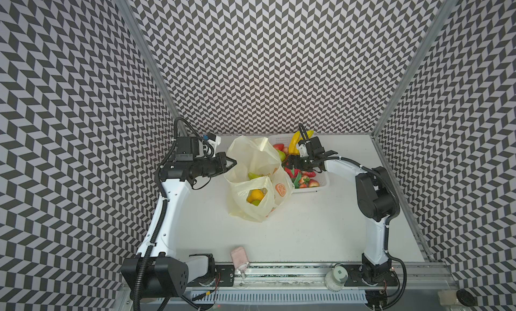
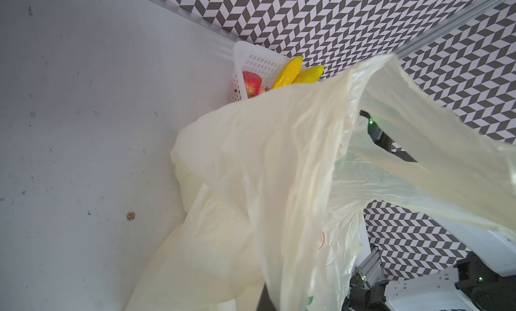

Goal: Place the fake fruits into the plastic bag and tie a complex knot
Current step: 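Lower the right gripper and grasp the red dragon fruit in the basket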

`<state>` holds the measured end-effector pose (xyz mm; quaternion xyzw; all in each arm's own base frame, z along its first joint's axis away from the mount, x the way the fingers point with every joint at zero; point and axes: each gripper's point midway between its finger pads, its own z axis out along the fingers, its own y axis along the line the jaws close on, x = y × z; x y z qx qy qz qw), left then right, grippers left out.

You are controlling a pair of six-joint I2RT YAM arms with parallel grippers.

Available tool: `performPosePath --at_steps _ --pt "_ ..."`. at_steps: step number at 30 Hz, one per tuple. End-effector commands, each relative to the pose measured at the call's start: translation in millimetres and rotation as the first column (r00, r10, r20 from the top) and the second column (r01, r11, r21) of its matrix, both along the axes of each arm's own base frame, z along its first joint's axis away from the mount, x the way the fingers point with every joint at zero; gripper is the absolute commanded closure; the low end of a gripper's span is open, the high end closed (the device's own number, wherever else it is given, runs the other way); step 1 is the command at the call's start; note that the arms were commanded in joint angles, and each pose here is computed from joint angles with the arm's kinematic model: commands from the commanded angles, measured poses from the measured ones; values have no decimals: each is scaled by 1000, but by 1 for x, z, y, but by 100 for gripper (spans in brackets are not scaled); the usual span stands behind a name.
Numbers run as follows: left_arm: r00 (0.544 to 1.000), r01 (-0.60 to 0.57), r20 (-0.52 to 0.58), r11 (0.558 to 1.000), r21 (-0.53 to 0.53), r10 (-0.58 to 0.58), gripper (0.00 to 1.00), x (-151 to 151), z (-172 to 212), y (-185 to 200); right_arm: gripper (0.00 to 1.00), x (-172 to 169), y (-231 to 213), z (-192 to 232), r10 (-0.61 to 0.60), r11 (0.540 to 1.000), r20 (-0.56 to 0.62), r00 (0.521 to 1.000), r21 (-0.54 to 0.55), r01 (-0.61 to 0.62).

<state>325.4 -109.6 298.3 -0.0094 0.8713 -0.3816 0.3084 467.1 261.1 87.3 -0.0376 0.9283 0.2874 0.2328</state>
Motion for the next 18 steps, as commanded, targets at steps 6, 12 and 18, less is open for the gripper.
performPosePath --at_steps 6,12,18 --pt "999 10 35 1000 0 -10 100 -4 6 0 33 -2 -3 32 -1 1000 106 994 11 0" --pt "999 15 33 1000 -5 -15 100 -5 6 0 39 -4 -9 64 -9 1000 186 982 20 6" --pt "999 19 32 1000 -8 -18 100 -5 6 -1 41 -10 -21 91 -38 999 255 966 38 30"
